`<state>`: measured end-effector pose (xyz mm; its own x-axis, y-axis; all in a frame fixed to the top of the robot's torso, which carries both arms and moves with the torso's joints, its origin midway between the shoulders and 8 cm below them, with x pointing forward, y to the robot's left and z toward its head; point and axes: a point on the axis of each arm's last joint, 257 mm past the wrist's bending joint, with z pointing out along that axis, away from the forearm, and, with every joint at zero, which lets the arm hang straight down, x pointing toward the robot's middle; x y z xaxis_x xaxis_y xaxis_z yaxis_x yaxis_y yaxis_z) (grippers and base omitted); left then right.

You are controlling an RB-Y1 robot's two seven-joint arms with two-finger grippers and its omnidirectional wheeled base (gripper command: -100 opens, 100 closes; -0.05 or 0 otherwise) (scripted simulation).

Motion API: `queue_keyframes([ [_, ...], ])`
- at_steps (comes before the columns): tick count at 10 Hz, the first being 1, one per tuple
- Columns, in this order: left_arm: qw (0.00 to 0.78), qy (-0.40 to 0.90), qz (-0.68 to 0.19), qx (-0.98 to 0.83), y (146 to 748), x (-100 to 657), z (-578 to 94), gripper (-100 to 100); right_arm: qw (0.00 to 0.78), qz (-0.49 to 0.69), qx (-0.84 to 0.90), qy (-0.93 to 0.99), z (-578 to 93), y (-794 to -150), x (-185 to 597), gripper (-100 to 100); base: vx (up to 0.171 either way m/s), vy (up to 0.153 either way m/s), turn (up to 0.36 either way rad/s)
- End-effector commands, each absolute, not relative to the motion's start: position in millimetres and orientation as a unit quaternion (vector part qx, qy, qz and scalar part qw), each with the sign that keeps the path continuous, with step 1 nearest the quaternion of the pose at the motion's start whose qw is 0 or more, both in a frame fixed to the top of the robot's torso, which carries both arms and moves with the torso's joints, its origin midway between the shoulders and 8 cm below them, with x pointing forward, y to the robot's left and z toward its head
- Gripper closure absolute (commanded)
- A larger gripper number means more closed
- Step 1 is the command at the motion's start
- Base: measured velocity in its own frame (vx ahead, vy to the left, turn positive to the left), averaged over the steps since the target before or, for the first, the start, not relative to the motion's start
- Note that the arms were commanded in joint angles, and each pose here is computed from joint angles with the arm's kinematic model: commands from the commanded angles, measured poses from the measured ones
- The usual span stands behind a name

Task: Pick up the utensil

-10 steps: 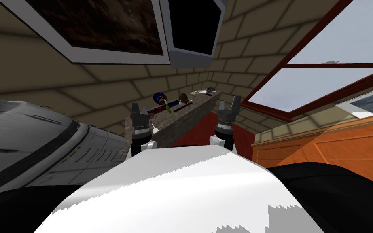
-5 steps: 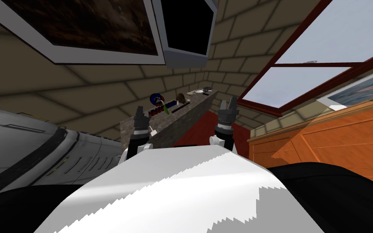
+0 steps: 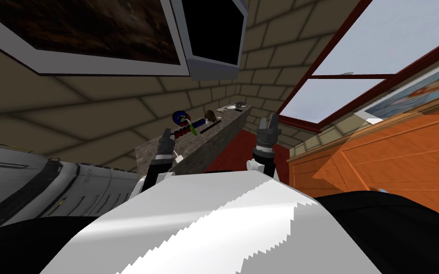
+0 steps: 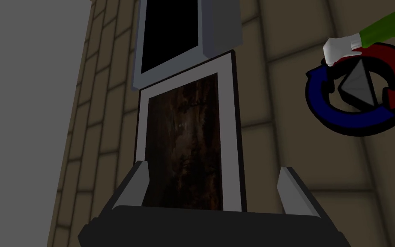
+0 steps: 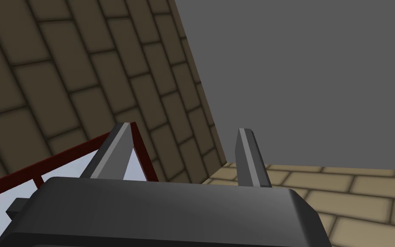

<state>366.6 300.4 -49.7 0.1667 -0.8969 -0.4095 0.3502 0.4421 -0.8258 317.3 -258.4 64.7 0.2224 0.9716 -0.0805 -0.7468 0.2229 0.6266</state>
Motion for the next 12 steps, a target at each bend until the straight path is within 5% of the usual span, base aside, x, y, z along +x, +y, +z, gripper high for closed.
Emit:
queue_keyframes([
  [1, 0.7, 0.485, -0.43, -0.298, 302.4, 367.8, -59.1, -100, 0.745, 0.577, 0.237, 0.237, 64.7, -258.4, 317.3, 0, 0.002, 0.03, -0.08],
  [12, 0.639, 0.618, -0.302, -0.345, 358.4, 358.7, -137.9, -100, 0.745, 0.577, 0.237, 0.237, 64.7, -258.5, 317.3, 0, 0.001, 0.034, -0.13],
])
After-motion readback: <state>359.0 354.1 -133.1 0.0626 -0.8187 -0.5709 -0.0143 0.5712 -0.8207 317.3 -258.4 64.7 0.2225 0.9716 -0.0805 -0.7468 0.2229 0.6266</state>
